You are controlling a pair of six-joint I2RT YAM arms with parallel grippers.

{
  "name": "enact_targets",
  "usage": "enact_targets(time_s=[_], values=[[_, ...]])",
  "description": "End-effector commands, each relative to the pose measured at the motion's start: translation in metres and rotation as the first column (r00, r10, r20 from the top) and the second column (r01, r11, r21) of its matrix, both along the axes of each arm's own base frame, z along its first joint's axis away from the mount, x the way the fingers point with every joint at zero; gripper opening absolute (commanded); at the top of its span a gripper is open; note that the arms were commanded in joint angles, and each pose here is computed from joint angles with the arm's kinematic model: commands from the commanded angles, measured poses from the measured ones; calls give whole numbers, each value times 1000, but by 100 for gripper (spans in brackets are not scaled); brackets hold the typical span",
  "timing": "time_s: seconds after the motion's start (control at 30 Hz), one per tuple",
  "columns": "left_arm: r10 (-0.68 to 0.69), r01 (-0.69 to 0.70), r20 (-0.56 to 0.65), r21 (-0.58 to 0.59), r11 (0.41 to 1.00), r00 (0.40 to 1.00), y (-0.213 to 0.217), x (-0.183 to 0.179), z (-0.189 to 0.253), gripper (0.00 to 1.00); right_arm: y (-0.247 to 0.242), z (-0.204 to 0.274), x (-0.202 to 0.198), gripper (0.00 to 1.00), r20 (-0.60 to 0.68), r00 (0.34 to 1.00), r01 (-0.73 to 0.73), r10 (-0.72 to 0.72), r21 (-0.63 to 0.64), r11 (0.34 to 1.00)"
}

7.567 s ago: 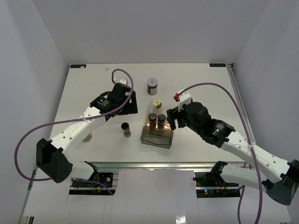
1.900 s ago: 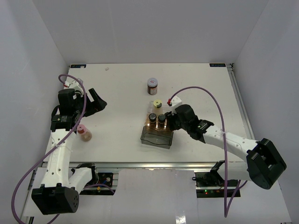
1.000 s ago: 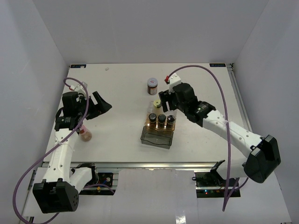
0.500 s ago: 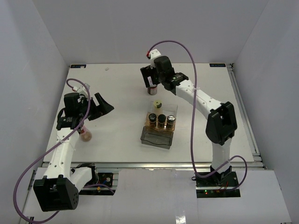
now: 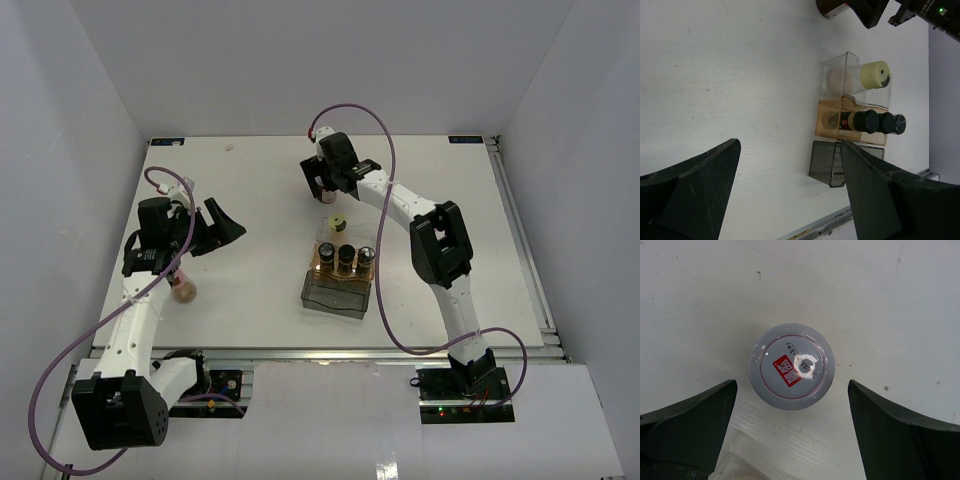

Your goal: Organize the condiment bottles

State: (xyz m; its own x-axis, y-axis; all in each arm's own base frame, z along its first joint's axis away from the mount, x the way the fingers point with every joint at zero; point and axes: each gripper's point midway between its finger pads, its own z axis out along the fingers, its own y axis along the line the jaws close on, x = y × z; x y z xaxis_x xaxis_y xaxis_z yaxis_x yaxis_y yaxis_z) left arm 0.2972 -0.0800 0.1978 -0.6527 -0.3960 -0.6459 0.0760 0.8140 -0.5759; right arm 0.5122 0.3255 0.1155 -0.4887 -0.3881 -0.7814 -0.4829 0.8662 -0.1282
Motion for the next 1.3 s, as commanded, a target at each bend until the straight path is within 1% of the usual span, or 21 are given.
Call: enact_targets(time_s=[0.0, 0.23, 0.4, 0.47, 0.53, 0.63, 0.7, 0.73, 0.83, 0.87, 1.13, 1.2, 1.27], values=[[-24, 25, 36, -15, 1000, 999, -4, 5, 7, 91, 0, 17, 24, 98, 72, 997, 1, -4, 43, 999], [-23, 24, 27, -24, 999, 999, -4, 7, 1, 91, 5, 4, 31, 99, 61, 997, -41, 37, 65, 997], [-17, 18, 23, -22, 1000, 1000, -4, 8, -2, 91, 10, -1, 33, 89, 57, 997, -60, 56, 75, 995], [-15, 15, 19, -24, 1000, 1000, -4, 10, -3, 91, 10, -3, 35, 79, 55, 997, -59, 55, 73, 996], [-15, 15, 18, -28, 999, 1000, -4, 12, -3, 91, 10, -3, 36, 64, 58, 997, -58, 53, 73, 996], [-10, 10, 12, -33, 999, 1000, -4, 13, -4, 91, 10, -1, 36, 51, 61, 997, -60, 56, 72, 996], [-6, 6, 14, -31, 999, 1000, -3, 14, -2, 91, 10, 2, 35, 43, 63, 996, -65, 61, 67, 996], [-3, 4, 16, -30, 1000, 1000, -3, 15, -1, 91, 8, 3, 35, 37, 65, 996, -65, 61, 60, 996], [1, -1, 13, -28, 1000, 1000, -2, 16, 0, 91, 6, 12, 35, 14, 78, 995, -68, 65, 46, 997], [3, -2, 14, -25, 1000, 1000, -2, 16, 0, 91, 4, 16, 34, 8, 84, 995, -66, 62, 42, 997], [16, -15, 18, -22, 1000, 1000, 0, 16, -3, 92, -10, 76, 23, 8, 183, 982, -63, 51, 58, 996], [15, -15, -21, -16, 1000, 1000, 1, 18, -13, 92, -15, 100, 17, 8, 211, 977, -61, 44, 74, 995], [13, -14, -34, -17, 1000, 999, 1, 20, -14, 91, -17, 120, 12, 8, 233, 972, -67, 44, 91, 994]])
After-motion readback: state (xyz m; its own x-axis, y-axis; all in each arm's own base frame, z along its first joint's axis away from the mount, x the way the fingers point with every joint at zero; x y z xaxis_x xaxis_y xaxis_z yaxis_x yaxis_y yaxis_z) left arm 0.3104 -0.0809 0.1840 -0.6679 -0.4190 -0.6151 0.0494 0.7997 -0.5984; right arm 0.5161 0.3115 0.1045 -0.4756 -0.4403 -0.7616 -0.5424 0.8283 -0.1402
